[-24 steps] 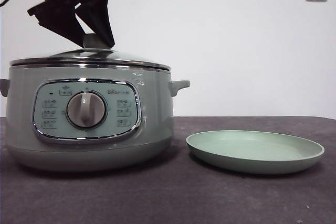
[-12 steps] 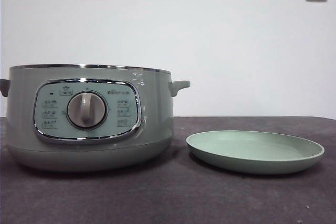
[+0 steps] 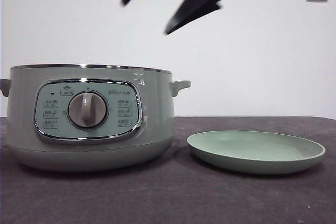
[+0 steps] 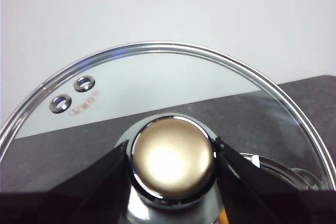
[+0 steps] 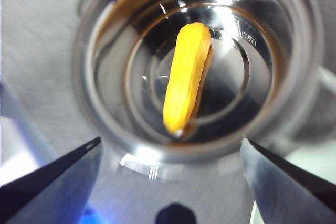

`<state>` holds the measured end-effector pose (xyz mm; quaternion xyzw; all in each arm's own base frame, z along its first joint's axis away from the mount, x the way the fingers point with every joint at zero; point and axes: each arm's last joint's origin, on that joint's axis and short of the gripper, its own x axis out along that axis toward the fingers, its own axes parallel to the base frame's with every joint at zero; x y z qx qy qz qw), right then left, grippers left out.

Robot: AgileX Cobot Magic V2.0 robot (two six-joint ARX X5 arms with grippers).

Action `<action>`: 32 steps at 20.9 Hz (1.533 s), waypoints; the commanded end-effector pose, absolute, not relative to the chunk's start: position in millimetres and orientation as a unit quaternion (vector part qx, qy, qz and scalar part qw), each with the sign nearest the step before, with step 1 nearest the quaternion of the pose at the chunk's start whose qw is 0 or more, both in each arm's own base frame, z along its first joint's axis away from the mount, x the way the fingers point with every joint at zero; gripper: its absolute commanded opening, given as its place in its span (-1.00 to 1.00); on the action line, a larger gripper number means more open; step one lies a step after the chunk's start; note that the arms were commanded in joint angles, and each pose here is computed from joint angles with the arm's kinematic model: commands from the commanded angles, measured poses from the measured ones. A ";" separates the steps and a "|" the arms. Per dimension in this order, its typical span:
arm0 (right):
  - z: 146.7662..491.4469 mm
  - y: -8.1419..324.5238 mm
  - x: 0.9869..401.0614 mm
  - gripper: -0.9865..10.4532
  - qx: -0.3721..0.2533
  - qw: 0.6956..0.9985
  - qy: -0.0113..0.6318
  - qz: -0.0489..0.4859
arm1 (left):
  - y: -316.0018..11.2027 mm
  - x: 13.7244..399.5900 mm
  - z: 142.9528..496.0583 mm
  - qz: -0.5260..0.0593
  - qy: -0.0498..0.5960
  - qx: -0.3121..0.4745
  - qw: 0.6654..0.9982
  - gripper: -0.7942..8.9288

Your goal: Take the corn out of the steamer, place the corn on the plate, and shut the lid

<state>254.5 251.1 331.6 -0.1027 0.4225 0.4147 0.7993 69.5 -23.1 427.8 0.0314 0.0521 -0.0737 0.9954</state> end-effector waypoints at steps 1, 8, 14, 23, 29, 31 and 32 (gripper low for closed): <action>326.1 282.4 269.5 -0.06 -0.146 0.794 0.416 0.418 | -17.3 57.6 435.5 -0.068 0.018 0.022 0.997 -0.85; 264.2 344.5 300.6 -0.06 -0.222 0.770 0.441 0.405 | -16.8 56.5 431.9 -0.069 0.035 0.029 0.997 -0.85; 224.5 357.7 312.4 -0.34 -0.229 0.760 0.458 0.401 | -18.2 59.6 428.3 -0.069 0.055 0.035 0.995 -0.85; 255.1 349.9 304.2 -0.85 -0.222 0.770 0.440 0.405 | -23.9 71.6 423.5 -0.071 0.089 0.047 0.992 -0.86; 357.9 261.2 278.3 -0.85 -0.216 0.809 0.441 0.323 | -43.2 112.2 419.4 -0.080 0.120 0.058 0.988 -0.85; 369.6 229.5 278.7 -0.85 -0.197 0.809 0.474 0.285 | -51.1 125.8 417.4 -0.106 0.127 0.057 0.985 -0.85; 371.0 216.0 280.7 -0.85 -0.191 0.806 0.493 0.267 | -54.2 131.2 416.5 -0.116 0.129 0.056 0.983 -0.85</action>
